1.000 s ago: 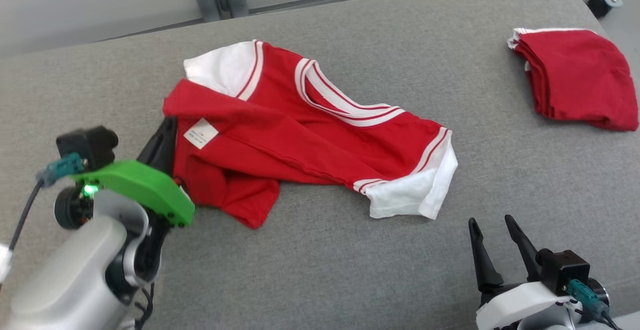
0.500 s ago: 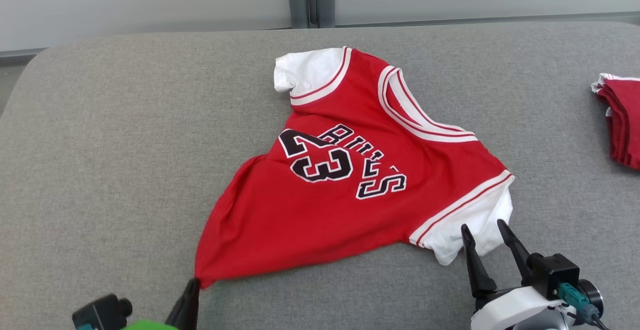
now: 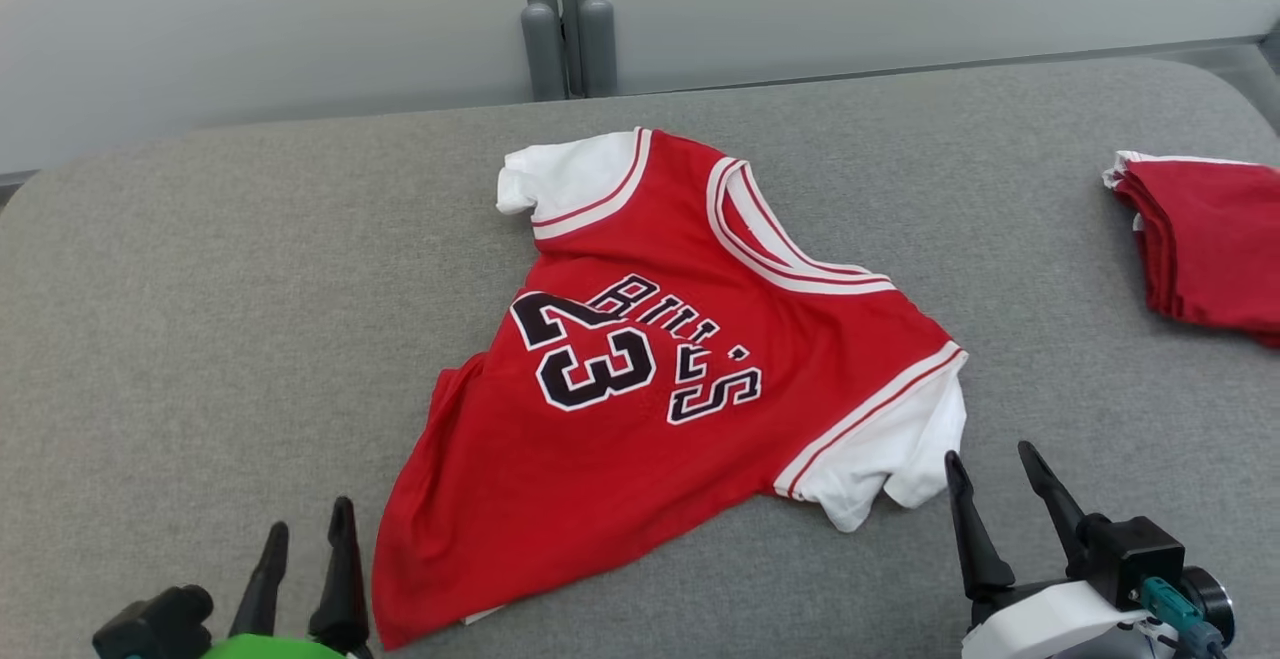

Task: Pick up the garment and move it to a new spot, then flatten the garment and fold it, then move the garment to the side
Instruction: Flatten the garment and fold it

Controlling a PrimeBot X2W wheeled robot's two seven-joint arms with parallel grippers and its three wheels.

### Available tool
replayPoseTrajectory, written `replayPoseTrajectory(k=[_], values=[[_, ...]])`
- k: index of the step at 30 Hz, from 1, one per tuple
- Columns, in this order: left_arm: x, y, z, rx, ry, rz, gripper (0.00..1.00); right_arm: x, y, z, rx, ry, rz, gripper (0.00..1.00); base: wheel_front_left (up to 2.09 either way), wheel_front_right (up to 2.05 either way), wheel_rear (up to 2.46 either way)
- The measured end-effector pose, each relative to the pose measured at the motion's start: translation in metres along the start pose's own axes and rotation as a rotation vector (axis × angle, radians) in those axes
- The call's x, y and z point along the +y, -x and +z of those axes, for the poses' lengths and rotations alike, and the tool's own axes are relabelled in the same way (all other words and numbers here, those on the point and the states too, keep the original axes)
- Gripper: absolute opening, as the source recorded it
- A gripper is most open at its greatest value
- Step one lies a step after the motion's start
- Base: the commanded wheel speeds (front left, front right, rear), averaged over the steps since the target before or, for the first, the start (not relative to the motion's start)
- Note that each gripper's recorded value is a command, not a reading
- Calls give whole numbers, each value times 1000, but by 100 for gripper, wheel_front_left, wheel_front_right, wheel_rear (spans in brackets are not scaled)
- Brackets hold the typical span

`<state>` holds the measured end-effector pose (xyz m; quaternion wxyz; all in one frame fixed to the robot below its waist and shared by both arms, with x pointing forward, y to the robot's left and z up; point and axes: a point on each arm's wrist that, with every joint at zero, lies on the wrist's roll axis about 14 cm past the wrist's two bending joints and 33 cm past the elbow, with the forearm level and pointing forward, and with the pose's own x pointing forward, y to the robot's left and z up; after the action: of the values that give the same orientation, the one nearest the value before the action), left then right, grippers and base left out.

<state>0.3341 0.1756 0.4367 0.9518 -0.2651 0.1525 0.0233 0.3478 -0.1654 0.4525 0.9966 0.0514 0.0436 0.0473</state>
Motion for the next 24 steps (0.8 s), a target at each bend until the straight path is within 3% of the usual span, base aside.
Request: replayPoseTrajectory(k=[9, 16, 20, 24], values=[[-52, 9, 35, -260, -159, -182, 100, -26, 15, 42, -122, 93, -45, 100, 0, 0, 0], [-45, 22, 44, -330, -261, -195, 100, -45, 26, 72, -214, 125, -101, 100, 0, 0, 0], [-43, 27, 30, -291, -325, -203, 100, -54, 28, 66, -191, 138, -127, 100, 0, 0, 0], [-40, 31, 26, -284, -310, -196, 100, -58, 29, 52, -146, 138, -141, 100, 0, 0, 0]])
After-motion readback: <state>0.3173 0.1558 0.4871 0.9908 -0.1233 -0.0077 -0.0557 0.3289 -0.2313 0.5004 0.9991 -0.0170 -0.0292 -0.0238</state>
